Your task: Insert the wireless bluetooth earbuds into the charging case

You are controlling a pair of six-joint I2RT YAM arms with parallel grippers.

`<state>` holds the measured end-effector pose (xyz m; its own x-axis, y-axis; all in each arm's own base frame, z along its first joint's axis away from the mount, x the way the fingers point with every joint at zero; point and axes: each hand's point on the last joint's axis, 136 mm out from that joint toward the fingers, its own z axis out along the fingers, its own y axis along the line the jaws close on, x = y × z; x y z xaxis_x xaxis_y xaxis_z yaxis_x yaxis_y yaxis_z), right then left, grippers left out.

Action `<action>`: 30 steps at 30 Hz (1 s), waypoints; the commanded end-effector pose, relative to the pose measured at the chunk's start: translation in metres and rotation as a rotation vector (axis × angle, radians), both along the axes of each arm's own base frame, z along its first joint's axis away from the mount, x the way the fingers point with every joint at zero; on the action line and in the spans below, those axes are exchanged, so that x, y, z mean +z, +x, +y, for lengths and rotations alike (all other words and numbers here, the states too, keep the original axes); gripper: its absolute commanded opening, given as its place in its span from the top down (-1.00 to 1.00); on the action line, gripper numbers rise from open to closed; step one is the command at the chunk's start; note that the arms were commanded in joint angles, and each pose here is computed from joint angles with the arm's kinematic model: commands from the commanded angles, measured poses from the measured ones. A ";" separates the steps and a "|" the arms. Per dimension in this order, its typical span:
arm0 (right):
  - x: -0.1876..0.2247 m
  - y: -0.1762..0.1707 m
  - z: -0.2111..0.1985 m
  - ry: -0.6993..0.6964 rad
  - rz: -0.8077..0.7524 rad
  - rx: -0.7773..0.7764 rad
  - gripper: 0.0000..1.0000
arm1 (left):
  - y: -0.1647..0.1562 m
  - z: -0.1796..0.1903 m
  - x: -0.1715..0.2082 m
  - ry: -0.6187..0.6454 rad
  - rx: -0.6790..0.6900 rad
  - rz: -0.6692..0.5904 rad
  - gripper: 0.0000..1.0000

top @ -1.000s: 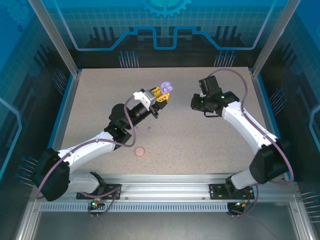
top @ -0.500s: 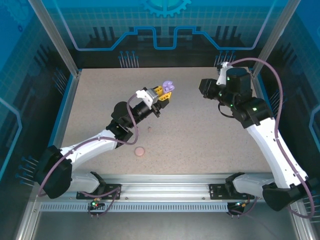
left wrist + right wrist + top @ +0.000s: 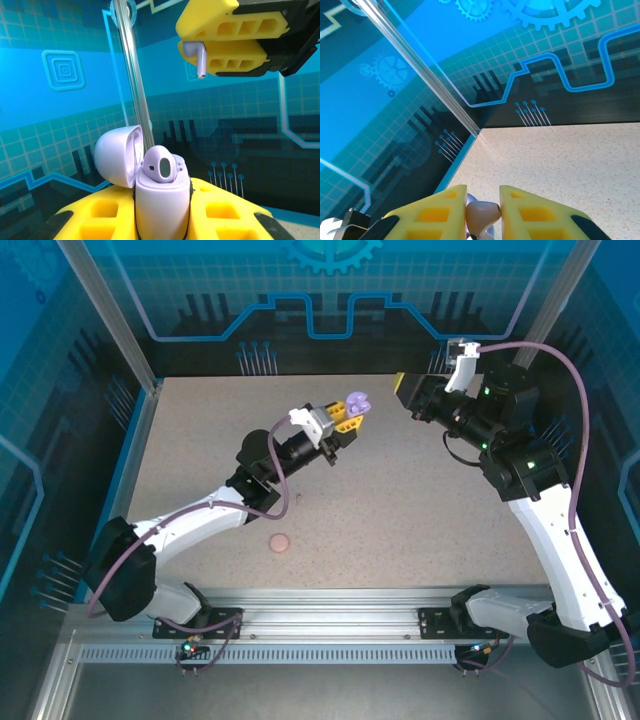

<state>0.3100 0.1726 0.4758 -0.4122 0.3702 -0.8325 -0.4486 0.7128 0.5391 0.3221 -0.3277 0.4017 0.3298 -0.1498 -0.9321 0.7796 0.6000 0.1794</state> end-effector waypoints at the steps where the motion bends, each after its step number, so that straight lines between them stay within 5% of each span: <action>1: 0.017 -0.005 0.010 0.039 -0.051 0.055 0.55 | -0.008 -0.009 0.019 -0.007 -0.038 -0.058 1.00; 30: -0.037 -0.002 0.041 -0.036 0.063 0.124 0.56 | -0.006 -0.018 0.014 0.010 -0.044 -0.053 1.00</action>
<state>0.3127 0.2069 0.4404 -0.5020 0.3007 -0.8109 -0.4767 0.6861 0.5495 0.3194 -0.3419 0.4017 0.3328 -0.1365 -0.9331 0.7966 0.5703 0.2007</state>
